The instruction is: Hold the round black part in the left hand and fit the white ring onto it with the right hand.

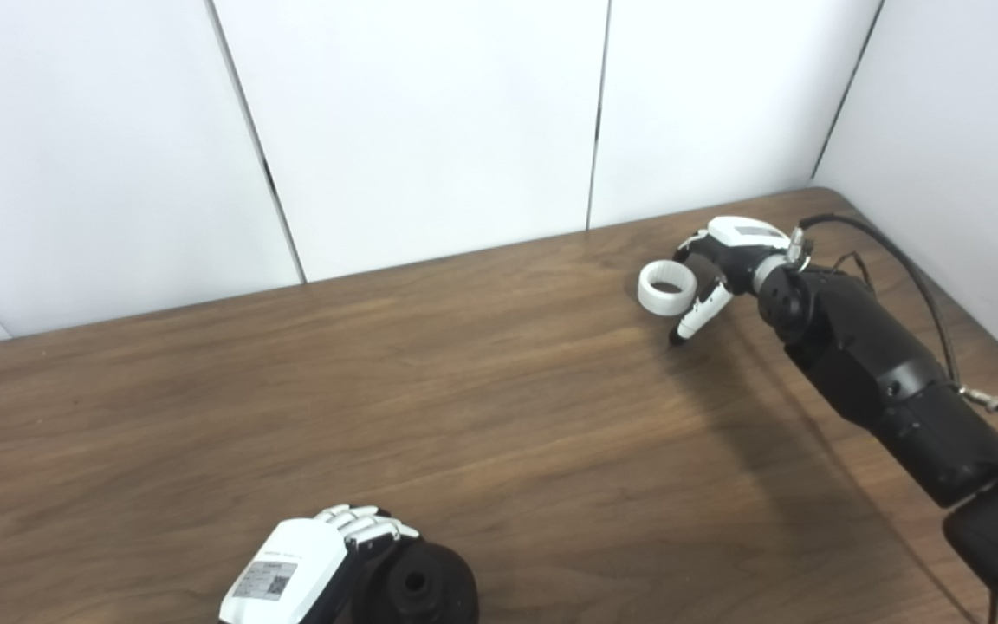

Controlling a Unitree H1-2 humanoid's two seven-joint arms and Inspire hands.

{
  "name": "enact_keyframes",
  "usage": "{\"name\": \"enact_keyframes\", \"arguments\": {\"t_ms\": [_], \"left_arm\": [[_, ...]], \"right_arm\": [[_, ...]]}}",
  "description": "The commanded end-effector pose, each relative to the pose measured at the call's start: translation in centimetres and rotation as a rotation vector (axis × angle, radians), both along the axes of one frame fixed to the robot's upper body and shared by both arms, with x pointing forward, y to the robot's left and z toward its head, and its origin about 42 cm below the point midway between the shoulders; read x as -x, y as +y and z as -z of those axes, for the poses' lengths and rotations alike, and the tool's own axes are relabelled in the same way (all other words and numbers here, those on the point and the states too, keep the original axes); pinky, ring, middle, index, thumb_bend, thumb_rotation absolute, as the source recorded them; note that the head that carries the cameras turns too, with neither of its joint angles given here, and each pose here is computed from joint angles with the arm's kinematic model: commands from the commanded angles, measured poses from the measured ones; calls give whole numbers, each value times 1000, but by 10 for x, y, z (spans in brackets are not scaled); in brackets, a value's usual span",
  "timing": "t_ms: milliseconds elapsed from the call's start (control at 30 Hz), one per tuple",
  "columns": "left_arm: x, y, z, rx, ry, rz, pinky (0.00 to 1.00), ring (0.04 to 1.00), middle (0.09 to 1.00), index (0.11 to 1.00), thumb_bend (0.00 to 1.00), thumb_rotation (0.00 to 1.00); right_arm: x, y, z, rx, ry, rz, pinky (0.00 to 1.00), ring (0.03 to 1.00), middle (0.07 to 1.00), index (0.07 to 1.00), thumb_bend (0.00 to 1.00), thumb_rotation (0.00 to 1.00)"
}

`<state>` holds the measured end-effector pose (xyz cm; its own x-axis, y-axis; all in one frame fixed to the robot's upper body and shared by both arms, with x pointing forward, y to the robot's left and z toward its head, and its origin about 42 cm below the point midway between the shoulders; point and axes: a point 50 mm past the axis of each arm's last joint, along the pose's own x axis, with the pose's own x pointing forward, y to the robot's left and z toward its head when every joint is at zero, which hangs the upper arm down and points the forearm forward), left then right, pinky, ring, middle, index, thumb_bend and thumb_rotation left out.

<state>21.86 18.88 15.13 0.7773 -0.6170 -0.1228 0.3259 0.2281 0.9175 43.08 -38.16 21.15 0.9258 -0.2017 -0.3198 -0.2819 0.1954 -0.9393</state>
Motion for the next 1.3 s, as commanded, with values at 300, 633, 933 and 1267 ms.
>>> {"name": "enact_keyframes", "arguments": {"t_ms": [300, 633, 933, 1267], "left_arm": [[7, 3, 5, -93, 58, 9, 876, 839, 764, 482, 523, 50], [8, 2, 4, -96, 65, 14, 877, 841, 768, 482, 523, 49], [9, 2, 3, -102, 59, 16, 873, 837, 767, 483, 523, 50], [10, 2, 3, -86, 59, 16, 868, 837, 767, 482, 523, 50]], "right_arm": [[-14, 1, -33, 25, -81, -29, 1000, 1000, 971, 779, 951, 330], [-16, 6, -33, 28, -97, -47, 1000, 996, 960, 755, 914, 310], [-19, 8, -31, 53, -100, -52, 990, 981, 944, 734, 899, 332], [-22, 14, -31, 57, -108, -69, 985, 978, 938, 728, 908, 335]]}}
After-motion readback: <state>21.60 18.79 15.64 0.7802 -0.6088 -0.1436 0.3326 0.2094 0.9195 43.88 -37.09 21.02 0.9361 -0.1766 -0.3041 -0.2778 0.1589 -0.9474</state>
